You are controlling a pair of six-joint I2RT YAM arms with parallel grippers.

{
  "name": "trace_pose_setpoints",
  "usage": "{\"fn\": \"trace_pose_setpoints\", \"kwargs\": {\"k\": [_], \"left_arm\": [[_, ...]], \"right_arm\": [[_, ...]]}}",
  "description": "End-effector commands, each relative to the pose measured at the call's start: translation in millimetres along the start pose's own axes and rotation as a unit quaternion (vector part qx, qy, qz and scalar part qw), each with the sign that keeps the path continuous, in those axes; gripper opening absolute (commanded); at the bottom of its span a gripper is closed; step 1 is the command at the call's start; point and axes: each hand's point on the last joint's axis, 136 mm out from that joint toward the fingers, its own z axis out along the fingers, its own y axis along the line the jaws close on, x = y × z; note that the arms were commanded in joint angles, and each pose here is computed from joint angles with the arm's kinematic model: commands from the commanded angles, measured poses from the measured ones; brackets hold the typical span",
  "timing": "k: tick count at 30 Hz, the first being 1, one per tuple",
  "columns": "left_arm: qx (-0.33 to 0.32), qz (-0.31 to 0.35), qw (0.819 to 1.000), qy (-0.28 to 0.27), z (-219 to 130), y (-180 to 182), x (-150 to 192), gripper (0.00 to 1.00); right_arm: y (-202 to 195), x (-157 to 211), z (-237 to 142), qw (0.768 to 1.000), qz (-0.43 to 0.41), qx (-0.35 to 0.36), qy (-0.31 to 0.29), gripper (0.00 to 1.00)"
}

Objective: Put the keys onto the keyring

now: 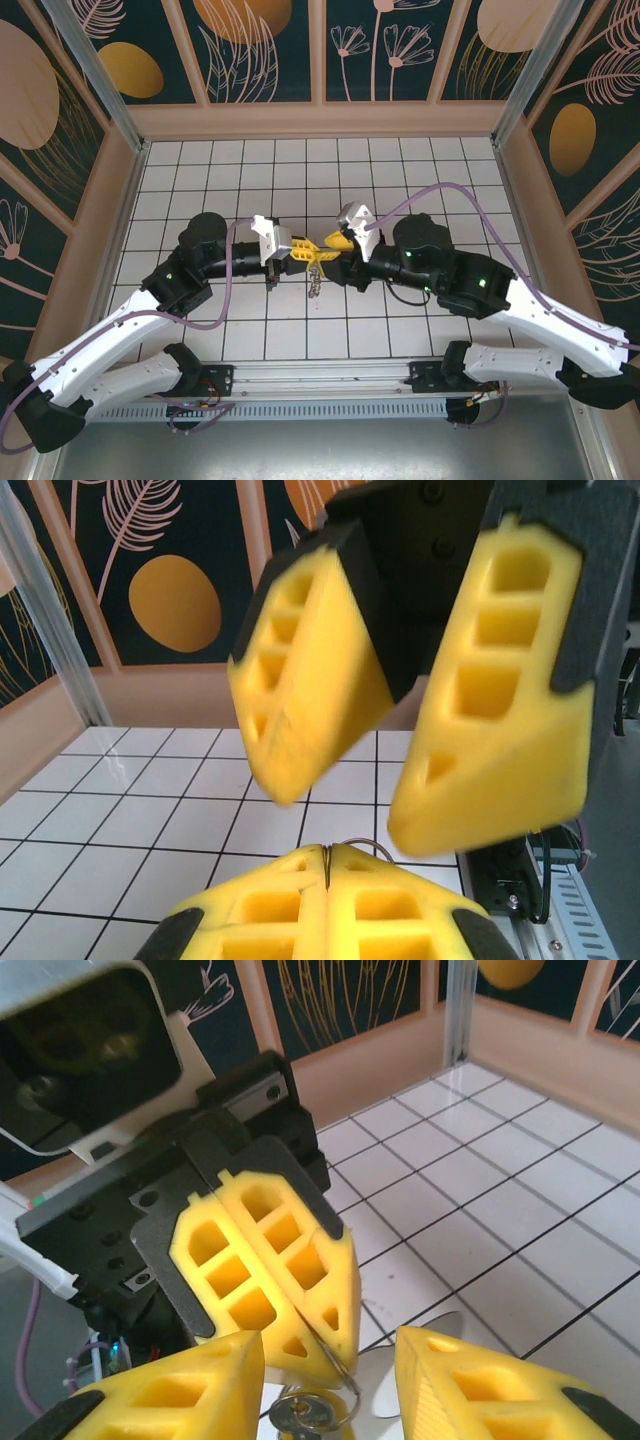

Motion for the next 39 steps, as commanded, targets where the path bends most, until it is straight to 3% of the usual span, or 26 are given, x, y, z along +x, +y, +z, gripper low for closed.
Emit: {"fn": "trace_pose_setpoints", "kwargs": {"k": [1,9,17,27,32,39], "left_arm": [[-0.007,0.029,0.999,-0.022,-6,-1,-21,0.00],[-0.007,0.030,0.999,-0.024,-6,-1,-22,0.00],[-0.006,0.031,0.999,-0.027,-4,0,-23,0.00],[-0.005,0.031,0.999,-0.025,-4,0,-23,0.00],[0.000,0.029,0.999,-0.027,-4,-2,-24,0.00],[0.003,0.027,0.999,-0.028,-4,-2,-24,0.00]], "right_arm": [[-1,5,-4,1.000,0.030,-0.004,0.005,0.38],[-15,14,-9,0.998,0.052,0.016,0.009,0.36],[-11,24,-4,0.998,0.055,-0.012,0.028,0.31],[-7,27,3,0.997,0.056,-0.043,0.028,0.31],[-4,33,4,0.996,0.054,-0.055,0.038,0.14],[4,30,3,0.996,0.041,-0.080,0.030,0.12]]}}
